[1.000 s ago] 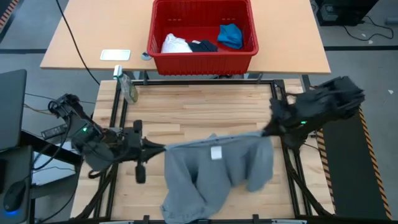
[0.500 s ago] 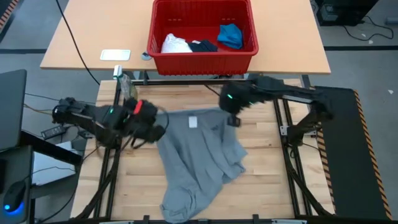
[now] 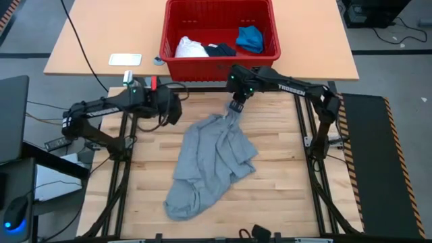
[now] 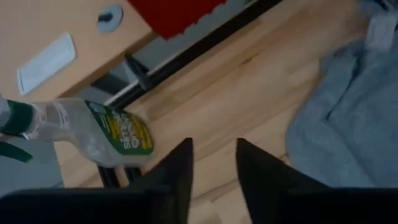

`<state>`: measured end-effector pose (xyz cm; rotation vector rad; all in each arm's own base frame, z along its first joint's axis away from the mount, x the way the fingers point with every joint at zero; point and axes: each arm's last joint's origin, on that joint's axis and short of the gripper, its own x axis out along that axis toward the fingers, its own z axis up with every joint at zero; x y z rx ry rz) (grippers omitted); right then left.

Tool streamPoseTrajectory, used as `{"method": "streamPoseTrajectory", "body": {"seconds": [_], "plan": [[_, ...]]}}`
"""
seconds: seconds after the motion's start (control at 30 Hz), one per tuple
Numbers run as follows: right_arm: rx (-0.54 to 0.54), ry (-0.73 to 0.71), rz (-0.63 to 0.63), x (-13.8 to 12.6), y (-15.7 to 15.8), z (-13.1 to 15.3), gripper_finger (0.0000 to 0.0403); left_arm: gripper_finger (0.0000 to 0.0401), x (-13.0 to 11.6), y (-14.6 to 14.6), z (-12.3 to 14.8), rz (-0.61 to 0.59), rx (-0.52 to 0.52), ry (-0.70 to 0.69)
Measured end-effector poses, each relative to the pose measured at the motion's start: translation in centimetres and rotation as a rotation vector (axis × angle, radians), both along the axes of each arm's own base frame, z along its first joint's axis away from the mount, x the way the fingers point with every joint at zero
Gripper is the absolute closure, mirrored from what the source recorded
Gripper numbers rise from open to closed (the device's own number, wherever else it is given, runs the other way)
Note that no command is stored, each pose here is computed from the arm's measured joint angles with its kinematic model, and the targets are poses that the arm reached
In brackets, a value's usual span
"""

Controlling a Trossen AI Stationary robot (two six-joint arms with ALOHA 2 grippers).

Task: Fold laundry
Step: Fold the gray shirt

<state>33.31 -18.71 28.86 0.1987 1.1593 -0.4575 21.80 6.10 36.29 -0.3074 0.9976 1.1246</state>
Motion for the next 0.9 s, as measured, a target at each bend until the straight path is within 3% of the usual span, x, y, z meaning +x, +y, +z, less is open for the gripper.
{"method": "streamPoseTrajectory", "body": {"seconds": [0.2,0.33,0.43,0.5,0.67,0.9], "plan": [[0.032,-0.020,-0.062,-1.9,0.7,2.2,0.0259,0.0206,0.3,0.6,0.0,-0.021,-0.080,-0.049],[0.197,-0.045,-0.029,-2.9,2.9,2.5,0.0249,0.0204,1.9,-0.6,-0.6,-0.193,-0.098,-0.105],[0.352,-0.104,0.024,-2.7,5.0,0.8,0.0258,0.0216,3.5,-1.5,-4.0,-0.390,-0.212,-0.178],[0.410,-0.125,0.042,-2.3,6.6,-1.1,0.0270,0.0226,4.3,-2.0,-7.2,-0.459,-0.301,-0.242],[0.475,-0.144,0.000,-1.7,10.1,-6.1,0.0306,0.0242,4.4,-2.5,-14.4,-0.429,-0.404,-0.353],[0.415,-0.101,-0.148,-2.6,12.9,-12.2,0.0341,0.0246,2.5,-2.7,-19.7,-0.369,-0.439,-0.370]]}}
